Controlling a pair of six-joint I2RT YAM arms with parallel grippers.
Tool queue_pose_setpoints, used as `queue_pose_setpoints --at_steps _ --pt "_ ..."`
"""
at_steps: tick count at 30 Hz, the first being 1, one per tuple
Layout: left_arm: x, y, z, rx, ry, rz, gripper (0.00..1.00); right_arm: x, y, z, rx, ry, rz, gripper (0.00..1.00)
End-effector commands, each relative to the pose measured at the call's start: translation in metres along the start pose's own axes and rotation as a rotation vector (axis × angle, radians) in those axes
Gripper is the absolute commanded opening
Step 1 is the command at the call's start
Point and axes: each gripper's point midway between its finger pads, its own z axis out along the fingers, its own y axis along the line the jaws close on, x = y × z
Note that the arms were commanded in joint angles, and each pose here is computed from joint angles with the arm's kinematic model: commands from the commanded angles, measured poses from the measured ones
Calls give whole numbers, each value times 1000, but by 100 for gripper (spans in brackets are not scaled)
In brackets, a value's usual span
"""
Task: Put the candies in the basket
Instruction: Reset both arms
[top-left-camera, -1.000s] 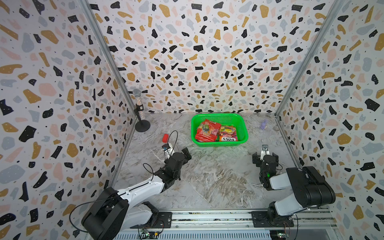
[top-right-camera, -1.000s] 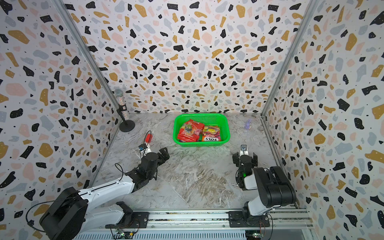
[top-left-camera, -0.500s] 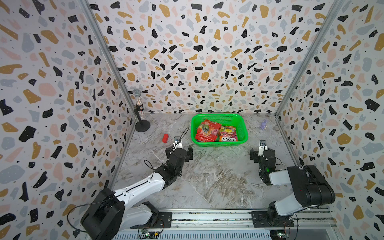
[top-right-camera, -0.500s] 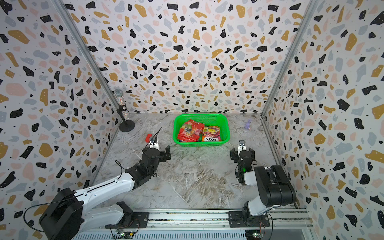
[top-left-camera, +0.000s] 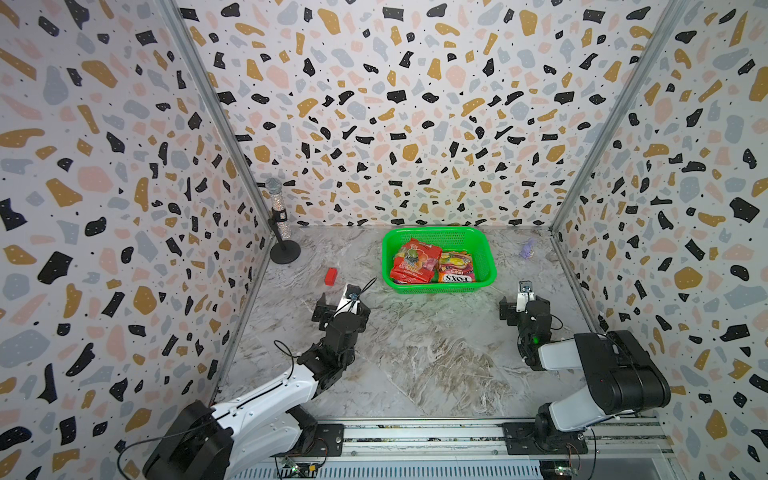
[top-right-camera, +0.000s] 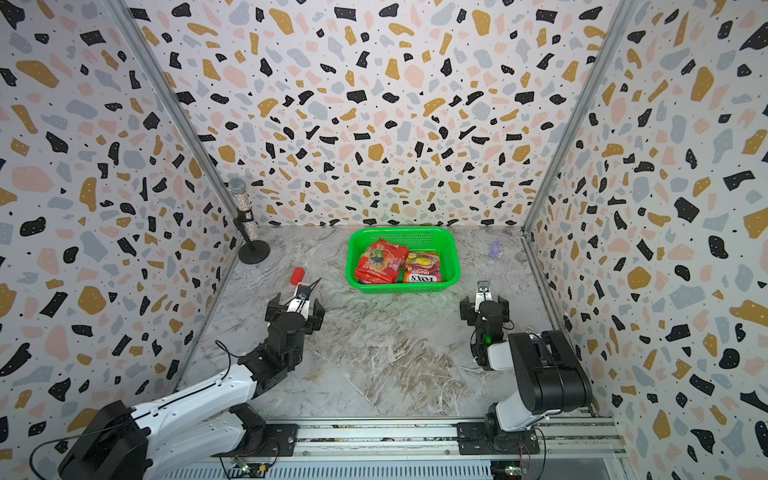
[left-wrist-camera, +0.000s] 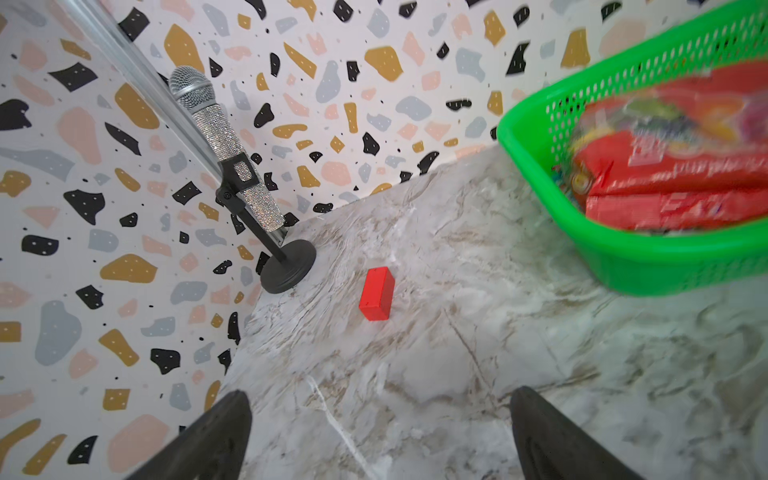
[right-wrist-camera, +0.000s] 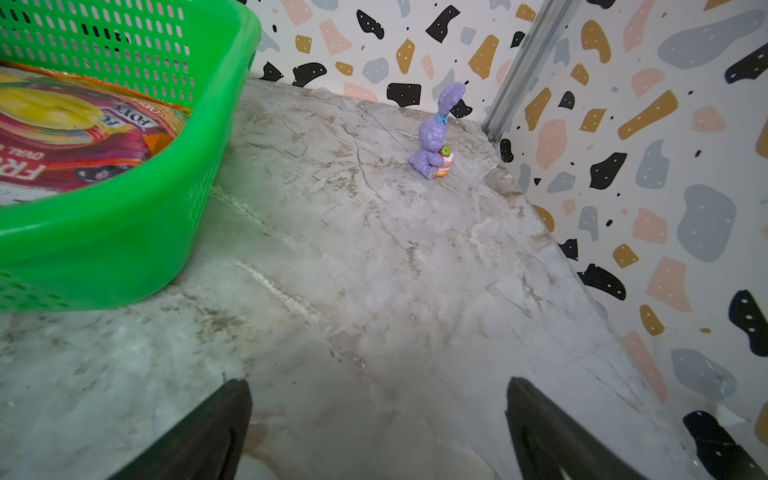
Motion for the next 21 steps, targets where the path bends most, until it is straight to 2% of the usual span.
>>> queue_pose_setpoints --at_steps 1,4,9,10,13,21 --pt "0 13 13 -43 -82 25 100 -8 -2 1 6 -16 18 100" --pt "25 20 29 -8 -78 -124 100 -8 -3 1 7 -18 18 100" --pt "61 33 55 -34 -44 -264 100 -8 -2 0 5 -18 17 100" --pt "62 40 63 -67 -34 -278 100 -8 -2 1 6 -17 17 100" --pt "69 27 77 71 102 -287 100 -8 -2 1 6 -18 17 100" --pt "68 28 81 99 95 -299 100 -8 -3 1 7 -18 17 100"
